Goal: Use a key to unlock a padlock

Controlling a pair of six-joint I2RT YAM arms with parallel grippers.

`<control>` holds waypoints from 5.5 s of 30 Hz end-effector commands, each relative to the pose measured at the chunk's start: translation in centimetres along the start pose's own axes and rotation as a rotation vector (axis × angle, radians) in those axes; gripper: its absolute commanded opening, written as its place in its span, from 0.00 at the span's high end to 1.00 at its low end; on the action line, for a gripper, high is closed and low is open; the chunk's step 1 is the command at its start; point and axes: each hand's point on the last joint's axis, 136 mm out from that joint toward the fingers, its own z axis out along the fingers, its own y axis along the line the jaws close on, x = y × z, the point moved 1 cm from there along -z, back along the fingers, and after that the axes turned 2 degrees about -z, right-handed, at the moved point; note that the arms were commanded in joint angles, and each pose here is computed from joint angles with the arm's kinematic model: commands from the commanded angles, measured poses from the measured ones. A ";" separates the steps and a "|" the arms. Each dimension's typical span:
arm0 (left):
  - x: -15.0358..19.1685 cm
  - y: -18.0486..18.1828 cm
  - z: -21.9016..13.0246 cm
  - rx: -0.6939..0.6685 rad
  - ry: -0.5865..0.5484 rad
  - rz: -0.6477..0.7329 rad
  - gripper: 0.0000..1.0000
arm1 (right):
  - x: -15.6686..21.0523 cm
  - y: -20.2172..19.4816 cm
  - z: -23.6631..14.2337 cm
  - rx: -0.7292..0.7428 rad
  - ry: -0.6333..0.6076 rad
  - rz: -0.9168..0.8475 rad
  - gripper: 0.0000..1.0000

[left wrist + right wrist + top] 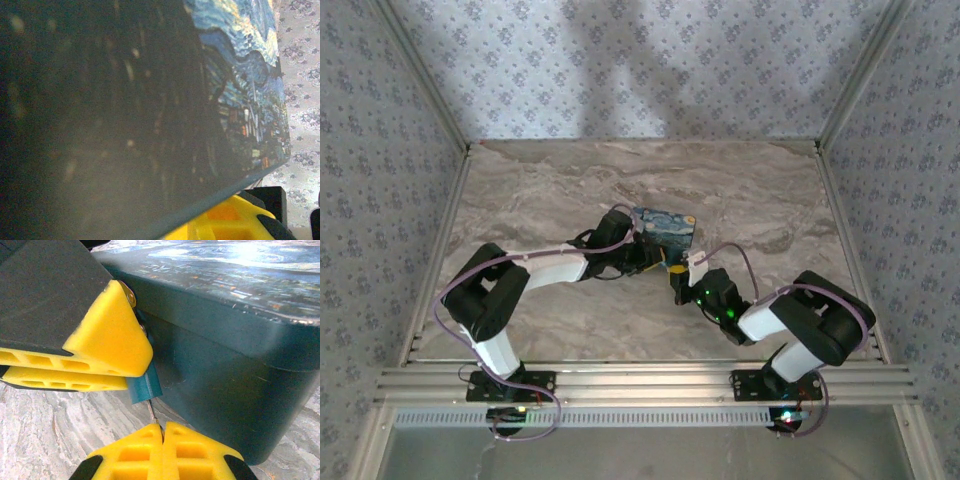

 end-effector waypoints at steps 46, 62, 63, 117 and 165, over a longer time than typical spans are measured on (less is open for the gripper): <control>0.5 -1.3 -0.7 0.038 0.023 0.009 0.78 | -6.3 0.0 2.0 -0.067 -0.165 -0.021 1.00; 0.8 -1.9 -0.4 0.065 0.035 -0.001 0.78 | -6.4 0.0 3.2 -0.054 -0.153 -0.074 1.00; 0.9 -1.9 -0.3 0.063 0.037 -0.003 0.78 | -6.2 -0.1 3.2 -0.047 -0.152 -0.078 1.00; 0.7 0.1 1.6 0.042 0.039 -0.017 0.76 | -2.5 -1.1 3.9 -0.071 -0.053 0.077 1.00; -0.5 2.7 -0.8 0.189 -0.154 -0.162 0.51 | -0.8 2.2 3.6 -0.065 0.171 0.629 1.00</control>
